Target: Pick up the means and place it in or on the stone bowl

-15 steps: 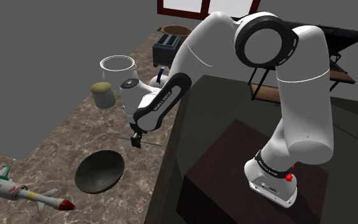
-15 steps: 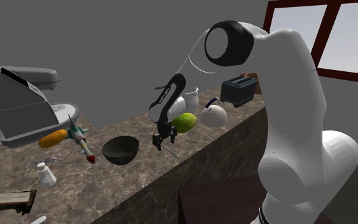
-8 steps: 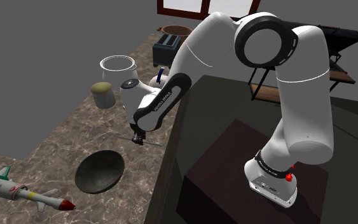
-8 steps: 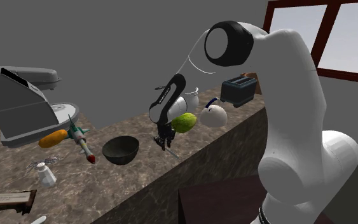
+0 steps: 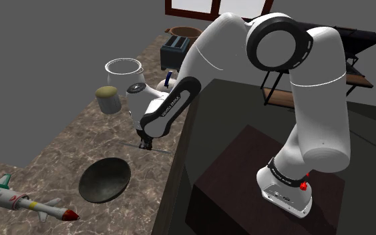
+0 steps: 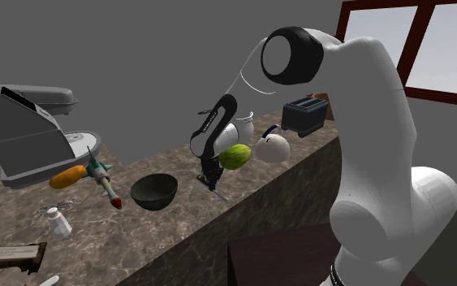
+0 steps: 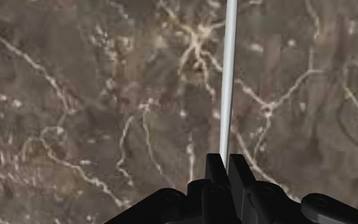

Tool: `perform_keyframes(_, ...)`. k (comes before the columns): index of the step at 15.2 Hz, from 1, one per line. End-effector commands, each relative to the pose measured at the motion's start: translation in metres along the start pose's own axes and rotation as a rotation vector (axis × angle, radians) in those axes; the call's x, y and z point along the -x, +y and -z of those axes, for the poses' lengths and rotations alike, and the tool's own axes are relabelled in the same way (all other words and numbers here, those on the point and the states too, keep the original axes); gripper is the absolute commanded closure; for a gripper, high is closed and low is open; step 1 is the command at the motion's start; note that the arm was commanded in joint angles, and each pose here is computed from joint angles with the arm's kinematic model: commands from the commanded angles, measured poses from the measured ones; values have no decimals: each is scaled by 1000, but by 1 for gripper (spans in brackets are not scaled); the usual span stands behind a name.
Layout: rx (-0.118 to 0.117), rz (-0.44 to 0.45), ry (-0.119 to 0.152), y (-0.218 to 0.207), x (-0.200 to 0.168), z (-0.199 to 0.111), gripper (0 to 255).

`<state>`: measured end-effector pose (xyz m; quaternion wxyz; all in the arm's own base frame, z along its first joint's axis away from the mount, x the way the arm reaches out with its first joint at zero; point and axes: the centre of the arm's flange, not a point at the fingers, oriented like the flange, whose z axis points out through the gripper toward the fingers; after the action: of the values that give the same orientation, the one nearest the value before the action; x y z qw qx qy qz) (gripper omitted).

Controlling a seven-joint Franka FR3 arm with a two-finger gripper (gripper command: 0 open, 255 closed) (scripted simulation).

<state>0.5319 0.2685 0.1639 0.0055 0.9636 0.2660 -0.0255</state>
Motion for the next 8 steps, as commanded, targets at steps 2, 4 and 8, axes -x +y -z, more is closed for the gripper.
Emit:
perform_keyframes(2, 0, 0, 0, 0, 1, 11, 255)
perform_keyframes(4, 0, 0, 0, 0, 1, 21, 255)
perform_keyframes(8, 0, 0, 0, 0, 2, 42, 255)
